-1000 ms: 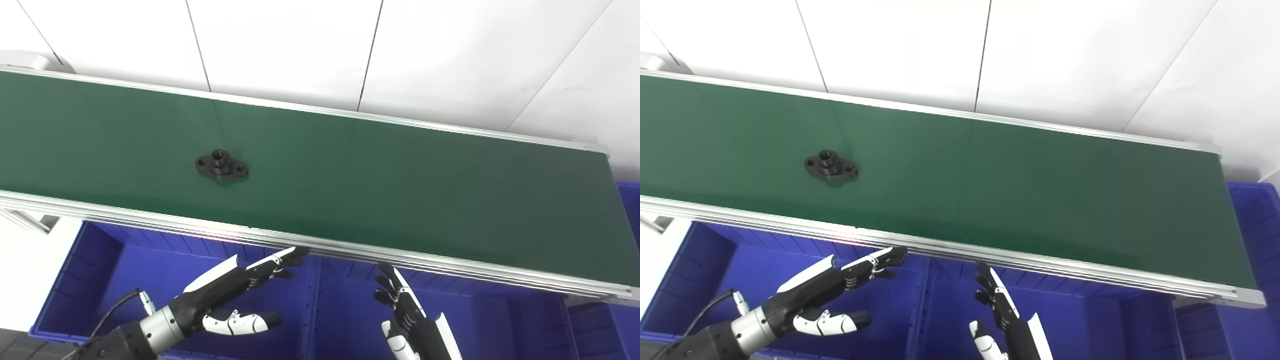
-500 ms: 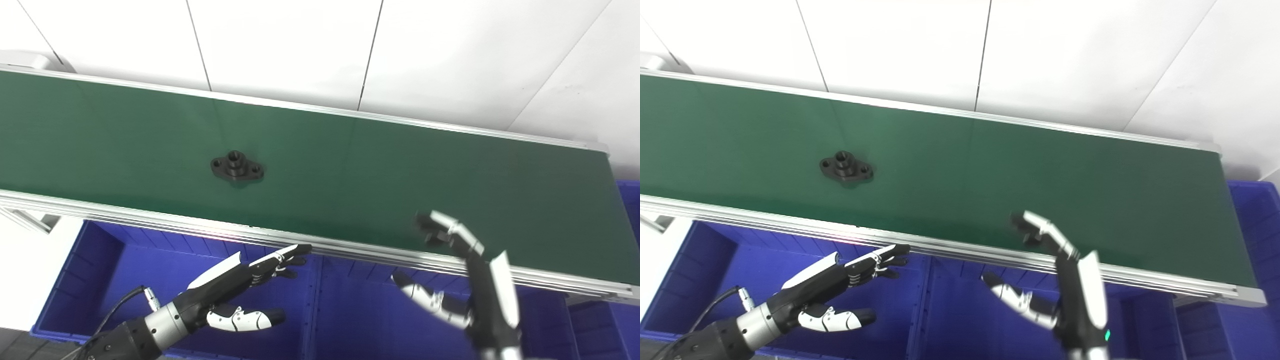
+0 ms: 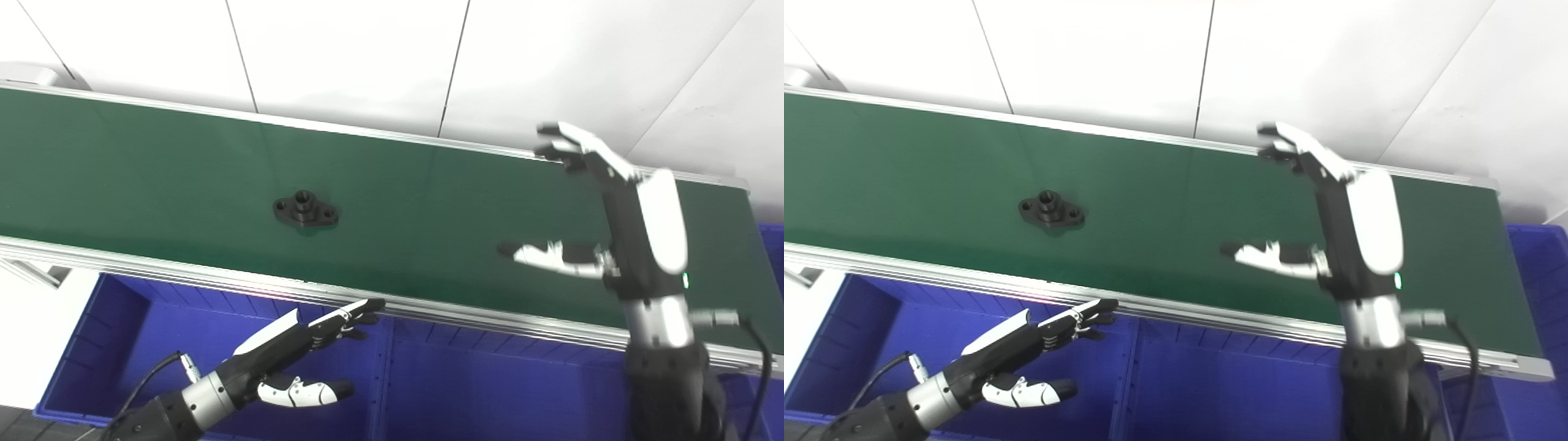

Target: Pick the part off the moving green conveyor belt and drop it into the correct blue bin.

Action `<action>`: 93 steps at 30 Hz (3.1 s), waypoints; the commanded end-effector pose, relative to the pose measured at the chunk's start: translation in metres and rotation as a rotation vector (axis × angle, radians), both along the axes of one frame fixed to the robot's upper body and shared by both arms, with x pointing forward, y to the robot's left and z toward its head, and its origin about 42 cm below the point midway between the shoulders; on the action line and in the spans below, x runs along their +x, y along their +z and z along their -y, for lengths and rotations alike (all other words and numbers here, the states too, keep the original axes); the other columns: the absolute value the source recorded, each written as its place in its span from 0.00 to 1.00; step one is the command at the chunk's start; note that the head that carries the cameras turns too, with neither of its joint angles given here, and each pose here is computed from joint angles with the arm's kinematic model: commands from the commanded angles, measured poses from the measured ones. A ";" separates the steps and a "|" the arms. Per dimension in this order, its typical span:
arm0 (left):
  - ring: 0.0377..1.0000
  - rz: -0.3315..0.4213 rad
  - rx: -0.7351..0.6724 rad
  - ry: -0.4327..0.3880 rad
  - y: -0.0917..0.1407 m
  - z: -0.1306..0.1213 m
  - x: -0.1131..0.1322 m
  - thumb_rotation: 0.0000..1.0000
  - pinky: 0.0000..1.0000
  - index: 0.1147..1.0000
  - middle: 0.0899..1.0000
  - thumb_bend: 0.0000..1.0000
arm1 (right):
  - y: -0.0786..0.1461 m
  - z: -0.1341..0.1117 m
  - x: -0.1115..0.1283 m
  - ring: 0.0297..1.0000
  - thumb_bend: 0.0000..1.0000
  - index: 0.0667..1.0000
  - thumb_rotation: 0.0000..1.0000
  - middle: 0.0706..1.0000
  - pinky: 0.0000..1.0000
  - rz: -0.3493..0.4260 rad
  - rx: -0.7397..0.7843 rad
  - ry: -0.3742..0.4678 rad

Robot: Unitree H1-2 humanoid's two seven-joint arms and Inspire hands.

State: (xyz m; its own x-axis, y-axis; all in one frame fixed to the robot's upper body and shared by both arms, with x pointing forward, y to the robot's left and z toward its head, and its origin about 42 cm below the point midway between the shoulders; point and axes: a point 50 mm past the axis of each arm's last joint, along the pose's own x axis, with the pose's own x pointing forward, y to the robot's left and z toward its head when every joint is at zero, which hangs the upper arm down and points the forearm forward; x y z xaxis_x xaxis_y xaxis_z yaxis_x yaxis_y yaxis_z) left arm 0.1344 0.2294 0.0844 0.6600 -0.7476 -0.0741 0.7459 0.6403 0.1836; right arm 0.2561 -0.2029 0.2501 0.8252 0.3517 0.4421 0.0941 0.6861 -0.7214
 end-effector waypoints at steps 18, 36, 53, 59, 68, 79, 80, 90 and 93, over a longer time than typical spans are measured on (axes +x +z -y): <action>0.96 0.058 -0.025 0.001 0.003 0.005 0.001 0.53 0.90 0.96 1.00 0.50 | -0.023 -0.059 0.068 0.82 0.91 0.87 0.21 0.74 0.85 -0.029 -0.219 0.013; 0.96 0.059 -0.025 0.011 0.007 0.004 0.001 0.53 0.89 0.97 1.00 0.50 | -0.063 -0.117 0.096 0.80 0.91 0.91 0.16 0.78 0.75 -0.165 -0.227 0.117; 0.95 0.066 -0.023 0.034 0.007 0.004 0.000 0.55 0.89 0.97 1.00 0.49 | -0.098 -0.150 0.116 0.79 0.92 0.92 0.17 0.77 0.74 -0.239 -0.275 0.124; 0.95 0.062 -0.024 0.034 0.009 0.003 -0.001 0.56 0.88 0.97 1.00 0.49 | -0.115 -0.148 0.121 0.79 0.91 0.92 0.15 0.75 0.74 -0.277 -0.274 0.112; 0.96 0.058 -0.030 0.034 0.011 0.003 -0.003 0.57 0.89 0.97 1.00 0.50 | -0.133 -0.138 0.125 0.76 0.92 0.90 0.02 0.74 0.74 -0.302 -0.292 0.081; 0.96 0.066 -0.036 0.033 0.013 0.002 -0.002 0.58 0.89 0.97 1.00 0.49 | -0.145 -0.115 0.124 0.67 0.90 0.84 0.00 0.63 0.63 -0.314 -0.355 0.023; 0.96 0.065 -0.039 0.035 0.013 0.002 -0.002 0.58 0.89 0.97 1.00 0.50 | -0.146 -0.114 0.124 0.65 0.89 0.84 0.00 0.60 0.62 -0.316 -0.344 0.021; 0.98 0.062 -0.051 0.036 0.015 0.000 0.002 0.57 0.92 0.97 1.00 0.50 | -0.129 -0.106 0.122 0.57 0.57 0.81 0.00 0.44 0.61 -0.305 -0.324 0.012; 0.98 0.069 -0.058 0.031 0.016 0.001 0.003 0.57 0.93 0.98 1.00 0.49 | -0.120 -0.104 0.123 0.58 0.57 0.81 0.00 0.44 0.64 -0.267 -0.319 0.010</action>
State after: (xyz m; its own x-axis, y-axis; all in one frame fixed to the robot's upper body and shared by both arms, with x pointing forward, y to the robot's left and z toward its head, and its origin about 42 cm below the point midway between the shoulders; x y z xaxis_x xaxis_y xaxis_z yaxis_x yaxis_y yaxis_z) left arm 0.1339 0.2271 0.0887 0.6903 -0.7228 -0.0322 0.7156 0.6756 0.1775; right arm 0.3696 -0.1049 0.1046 0.8959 0.4441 -0.0048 -0.1982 0.3902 -0.8991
